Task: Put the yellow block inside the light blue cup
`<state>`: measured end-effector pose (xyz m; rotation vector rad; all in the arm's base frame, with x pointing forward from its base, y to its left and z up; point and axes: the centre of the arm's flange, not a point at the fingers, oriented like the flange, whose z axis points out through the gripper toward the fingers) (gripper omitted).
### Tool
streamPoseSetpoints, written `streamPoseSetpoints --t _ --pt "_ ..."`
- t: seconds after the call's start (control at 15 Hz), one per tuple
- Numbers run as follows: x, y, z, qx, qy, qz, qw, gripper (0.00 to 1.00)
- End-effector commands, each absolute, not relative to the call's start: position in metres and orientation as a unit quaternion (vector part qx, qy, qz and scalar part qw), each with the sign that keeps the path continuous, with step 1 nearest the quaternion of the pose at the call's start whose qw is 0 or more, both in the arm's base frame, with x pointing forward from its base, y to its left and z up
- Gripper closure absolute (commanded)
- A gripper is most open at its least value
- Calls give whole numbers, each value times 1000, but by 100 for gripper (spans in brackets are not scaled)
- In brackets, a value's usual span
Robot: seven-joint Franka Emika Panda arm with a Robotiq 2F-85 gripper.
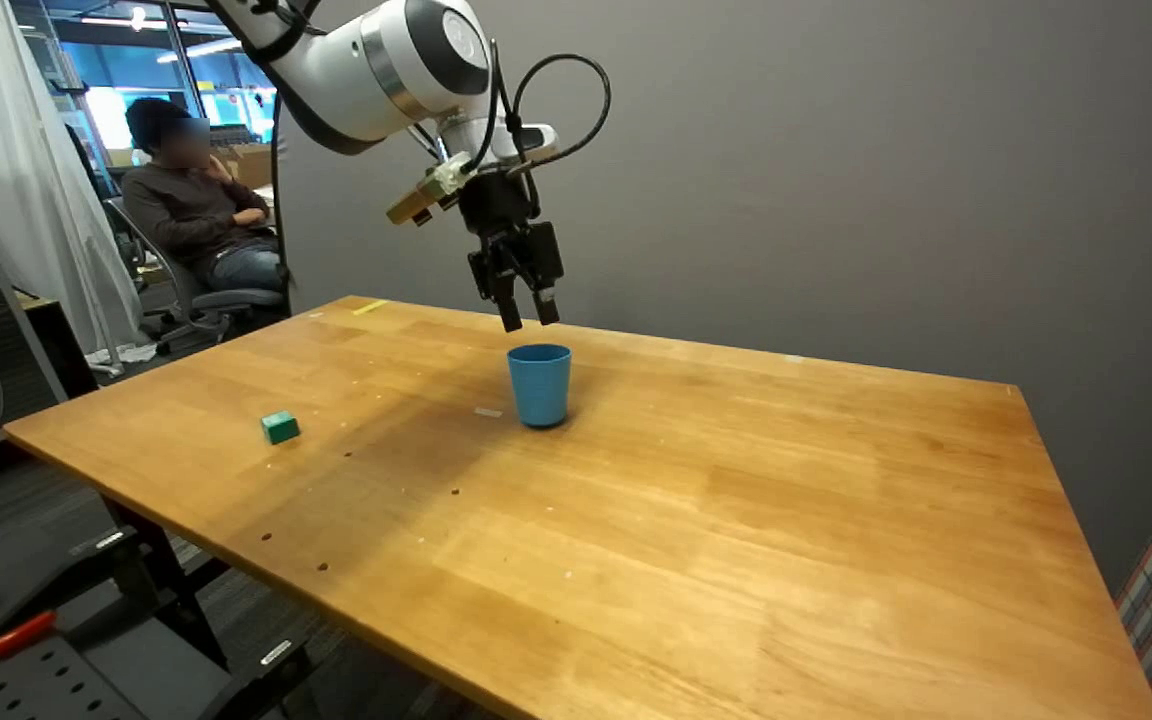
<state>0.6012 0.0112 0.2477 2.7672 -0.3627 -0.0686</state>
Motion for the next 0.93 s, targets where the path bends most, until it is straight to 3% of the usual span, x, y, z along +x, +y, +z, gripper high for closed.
streamPoseSetpoints --t 0.0,0.53,0.6,0.87 --pt "585 30 309 984 -111 39 134 0" --pt "560 80 493 992 0 130 -3 0" --pt "583 84 453 991 -29 129 29 0" --pt "563 91 489 990 -3 138 8 0"
